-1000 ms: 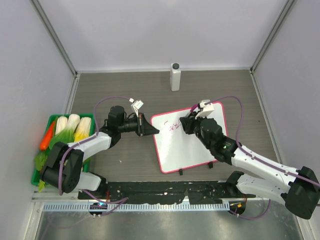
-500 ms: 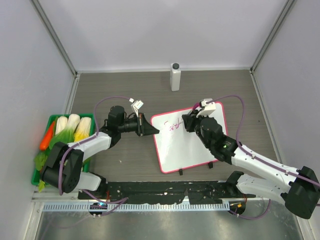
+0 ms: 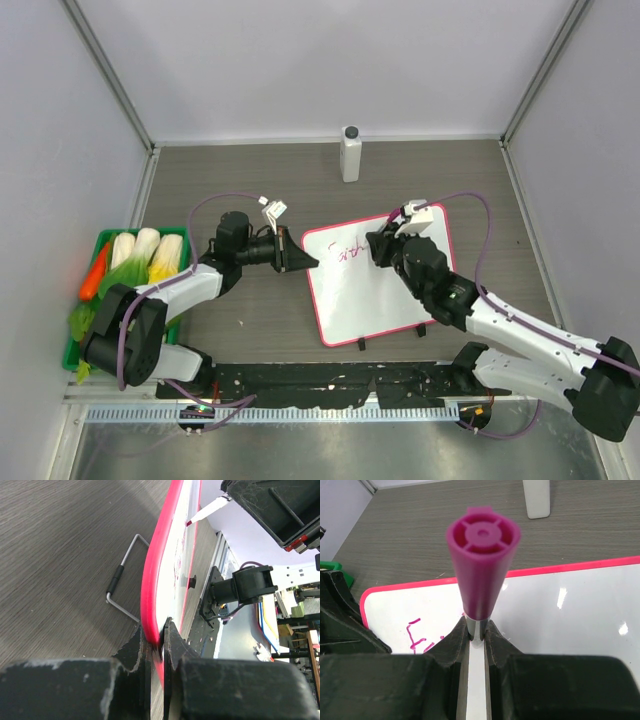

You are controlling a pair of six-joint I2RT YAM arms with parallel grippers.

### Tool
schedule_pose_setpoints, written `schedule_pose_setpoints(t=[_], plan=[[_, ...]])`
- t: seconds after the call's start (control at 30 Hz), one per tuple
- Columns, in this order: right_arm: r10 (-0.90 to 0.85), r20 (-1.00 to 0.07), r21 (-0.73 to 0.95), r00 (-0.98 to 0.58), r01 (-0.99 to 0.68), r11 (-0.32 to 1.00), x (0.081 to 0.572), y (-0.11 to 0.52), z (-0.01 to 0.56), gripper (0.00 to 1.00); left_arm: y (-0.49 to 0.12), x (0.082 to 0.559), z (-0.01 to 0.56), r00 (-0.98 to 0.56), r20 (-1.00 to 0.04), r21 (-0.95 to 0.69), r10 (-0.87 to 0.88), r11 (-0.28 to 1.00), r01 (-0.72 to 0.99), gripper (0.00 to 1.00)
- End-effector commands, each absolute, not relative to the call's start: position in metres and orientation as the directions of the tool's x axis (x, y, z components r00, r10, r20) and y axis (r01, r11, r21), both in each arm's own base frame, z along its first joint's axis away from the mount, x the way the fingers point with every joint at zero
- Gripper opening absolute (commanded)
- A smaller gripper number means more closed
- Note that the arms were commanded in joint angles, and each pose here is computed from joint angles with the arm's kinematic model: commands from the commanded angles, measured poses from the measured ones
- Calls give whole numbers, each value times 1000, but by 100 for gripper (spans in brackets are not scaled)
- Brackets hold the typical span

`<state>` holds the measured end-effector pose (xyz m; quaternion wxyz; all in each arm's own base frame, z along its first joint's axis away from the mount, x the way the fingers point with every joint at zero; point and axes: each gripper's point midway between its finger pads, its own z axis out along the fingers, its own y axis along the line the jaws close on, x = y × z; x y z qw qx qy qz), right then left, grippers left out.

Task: Write a sentence on the whiteboard
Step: Write with the whiteboard marker on the whiteboard.

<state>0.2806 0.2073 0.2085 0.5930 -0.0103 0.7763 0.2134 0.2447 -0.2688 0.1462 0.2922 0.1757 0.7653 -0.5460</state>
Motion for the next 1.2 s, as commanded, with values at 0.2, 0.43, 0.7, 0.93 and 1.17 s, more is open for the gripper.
schedule_pose_setpoints(t=[0.2,0.43,0.7,0.93,1.17], plan=[[192,-916,291,-353,-254,923,270,197,180,1,-266,246,120,-705,-709,-634,28,414,653,0],[221,-922,312,-319,-272,910,272,200,204,1,-266,246,120,-706,-708,-634,27,415,652,0],[298,-917,376,-264,-326,867,266,203,246,1,-266,246,121,-702,-712,-630,27,417,655,0],[308,-919,380,-246,-341,860,264,199,256,1,-265,246,123,-696,-718,-625,22,420,658,0],[422,-863,499,-277,-340,797,272,176,255,1,-264,245,123,-697,-717,-626,22,420,657,0]])
